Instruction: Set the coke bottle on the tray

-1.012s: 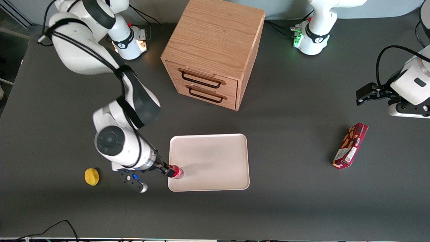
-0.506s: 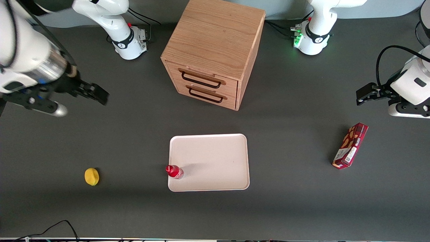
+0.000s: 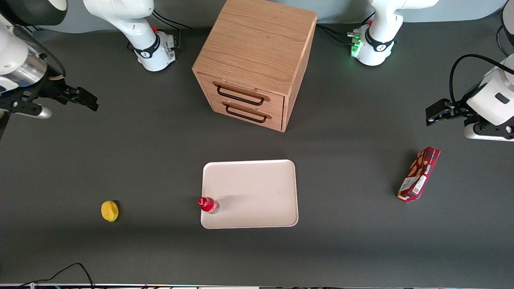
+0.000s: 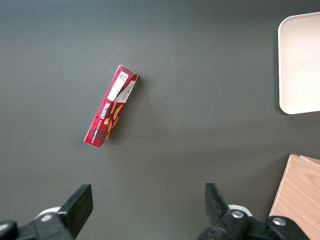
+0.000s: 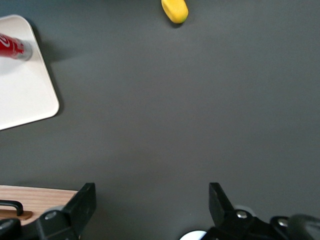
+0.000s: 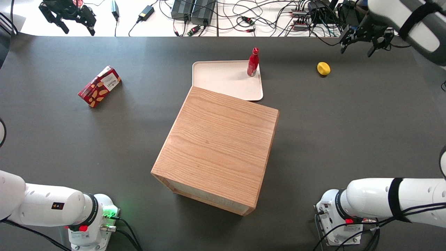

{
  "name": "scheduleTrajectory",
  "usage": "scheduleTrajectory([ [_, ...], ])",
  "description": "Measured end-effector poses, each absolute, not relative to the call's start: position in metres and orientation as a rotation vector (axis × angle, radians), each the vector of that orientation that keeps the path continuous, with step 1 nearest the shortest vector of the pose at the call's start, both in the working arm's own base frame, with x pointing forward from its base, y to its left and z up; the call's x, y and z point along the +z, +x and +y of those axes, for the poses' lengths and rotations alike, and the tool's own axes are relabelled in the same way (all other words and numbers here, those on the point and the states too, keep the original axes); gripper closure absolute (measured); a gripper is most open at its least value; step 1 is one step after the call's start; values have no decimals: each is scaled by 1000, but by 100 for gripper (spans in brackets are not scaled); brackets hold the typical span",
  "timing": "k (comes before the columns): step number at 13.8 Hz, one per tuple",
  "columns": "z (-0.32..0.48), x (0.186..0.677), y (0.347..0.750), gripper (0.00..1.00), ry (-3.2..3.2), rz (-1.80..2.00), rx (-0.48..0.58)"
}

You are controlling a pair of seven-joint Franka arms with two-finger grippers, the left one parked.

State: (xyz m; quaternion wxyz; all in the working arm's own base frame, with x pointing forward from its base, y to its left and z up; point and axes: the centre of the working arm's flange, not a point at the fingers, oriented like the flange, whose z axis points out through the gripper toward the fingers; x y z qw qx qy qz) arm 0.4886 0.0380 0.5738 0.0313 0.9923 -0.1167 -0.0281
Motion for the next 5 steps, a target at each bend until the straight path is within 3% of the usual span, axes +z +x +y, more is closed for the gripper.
scheduleTrajectory([
  [5,57,585,486,0,3124,-338,-73],
])
